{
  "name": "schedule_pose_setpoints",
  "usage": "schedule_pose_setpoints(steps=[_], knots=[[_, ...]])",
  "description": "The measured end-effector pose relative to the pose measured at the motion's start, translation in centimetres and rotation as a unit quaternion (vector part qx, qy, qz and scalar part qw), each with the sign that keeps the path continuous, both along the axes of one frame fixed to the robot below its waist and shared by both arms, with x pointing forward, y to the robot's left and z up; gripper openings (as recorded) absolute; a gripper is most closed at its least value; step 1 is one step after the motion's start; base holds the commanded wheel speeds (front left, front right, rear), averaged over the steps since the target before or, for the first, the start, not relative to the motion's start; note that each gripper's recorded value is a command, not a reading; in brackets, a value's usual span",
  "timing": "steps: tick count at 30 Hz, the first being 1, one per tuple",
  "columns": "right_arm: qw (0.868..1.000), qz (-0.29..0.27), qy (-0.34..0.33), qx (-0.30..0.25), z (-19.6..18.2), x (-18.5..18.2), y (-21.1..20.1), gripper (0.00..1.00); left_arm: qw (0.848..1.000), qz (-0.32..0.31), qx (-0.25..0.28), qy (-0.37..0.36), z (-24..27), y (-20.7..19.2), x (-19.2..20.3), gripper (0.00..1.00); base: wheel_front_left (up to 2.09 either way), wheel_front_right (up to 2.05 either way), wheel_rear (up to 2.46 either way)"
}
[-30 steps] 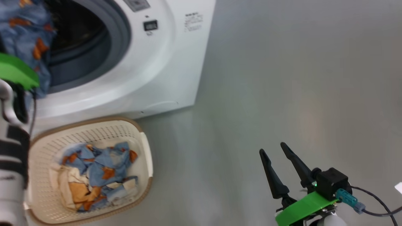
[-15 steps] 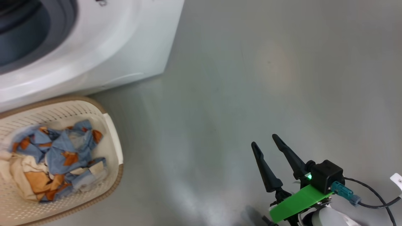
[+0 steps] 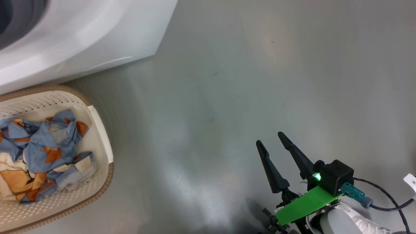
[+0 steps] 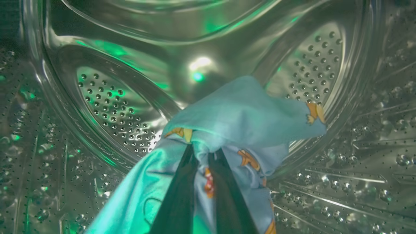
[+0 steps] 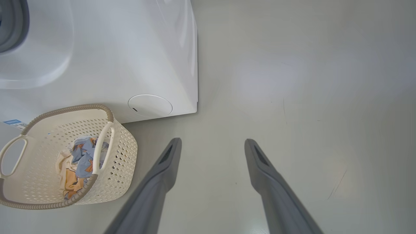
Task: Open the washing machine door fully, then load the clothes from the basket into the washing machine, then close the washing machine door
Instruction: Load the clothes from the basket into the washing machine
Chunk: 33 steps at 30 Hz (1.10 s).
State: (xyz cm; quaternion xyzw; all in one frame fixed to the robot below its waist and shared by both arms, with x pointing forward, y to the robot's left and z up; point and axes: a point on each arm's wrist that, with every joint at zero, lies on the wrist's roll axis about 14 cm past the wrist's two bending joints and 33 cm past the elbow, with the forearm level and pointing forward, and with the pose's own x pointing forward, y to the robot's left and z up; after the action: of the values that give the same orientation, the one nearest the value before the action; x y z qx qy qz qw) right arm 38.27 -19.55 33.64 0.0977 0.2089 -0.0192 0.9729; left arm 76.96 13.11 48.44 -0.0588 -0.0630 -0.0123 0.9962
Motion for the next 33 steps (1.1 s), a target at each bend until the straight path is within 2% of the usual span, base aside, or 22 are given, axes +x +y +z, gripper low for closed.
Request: schedule_pose_setpoints(steps=[16,28,29,30,31,33], knots=[[1.0,0.001,0.008,0.003,-0.5,-0.1,0.2,1.0,0.998,0.012,0.002,-0.063,3.2,0.4,0.3,0.0,0.0,0.0,0.0],[1.0,0.003,0.006,0.006,-0.5,0.0,0.4,1.0,0.999,0.004,0.042,0.035,-2.9,0.4,-0.3,0.02,0.0,0.0,0.0],[1.0,0.003,0.006,0.006,-0.4,0.0,0.4,1.0,0.998,0.004,0.042,0.041,-3.2,0.4,-0.4,0.25,0.0,0.0,0.0],[1.0,0.004,0.004,0.006,-0.4,0.0,0.4,1.0,0.998,0.006,0.045,0.049,-3.5,0.6,-0.4,0.93,0.0,0.0,0.0],[1.0,0.004,0.004,0.006,-0.3,0.1,0.4,1.0,0.997,0.006,0.046,0.055,-3.7,0.6,-0.5,1.0,0.0,0.0,0.0],[1.0,0.004,0.003,0.007,-0.3,0.1,0.4,1.0,0.997,0.006,0.047,0.06,-3.9,0.6,-0.6,1.0,0.0,0.0,0.0]])
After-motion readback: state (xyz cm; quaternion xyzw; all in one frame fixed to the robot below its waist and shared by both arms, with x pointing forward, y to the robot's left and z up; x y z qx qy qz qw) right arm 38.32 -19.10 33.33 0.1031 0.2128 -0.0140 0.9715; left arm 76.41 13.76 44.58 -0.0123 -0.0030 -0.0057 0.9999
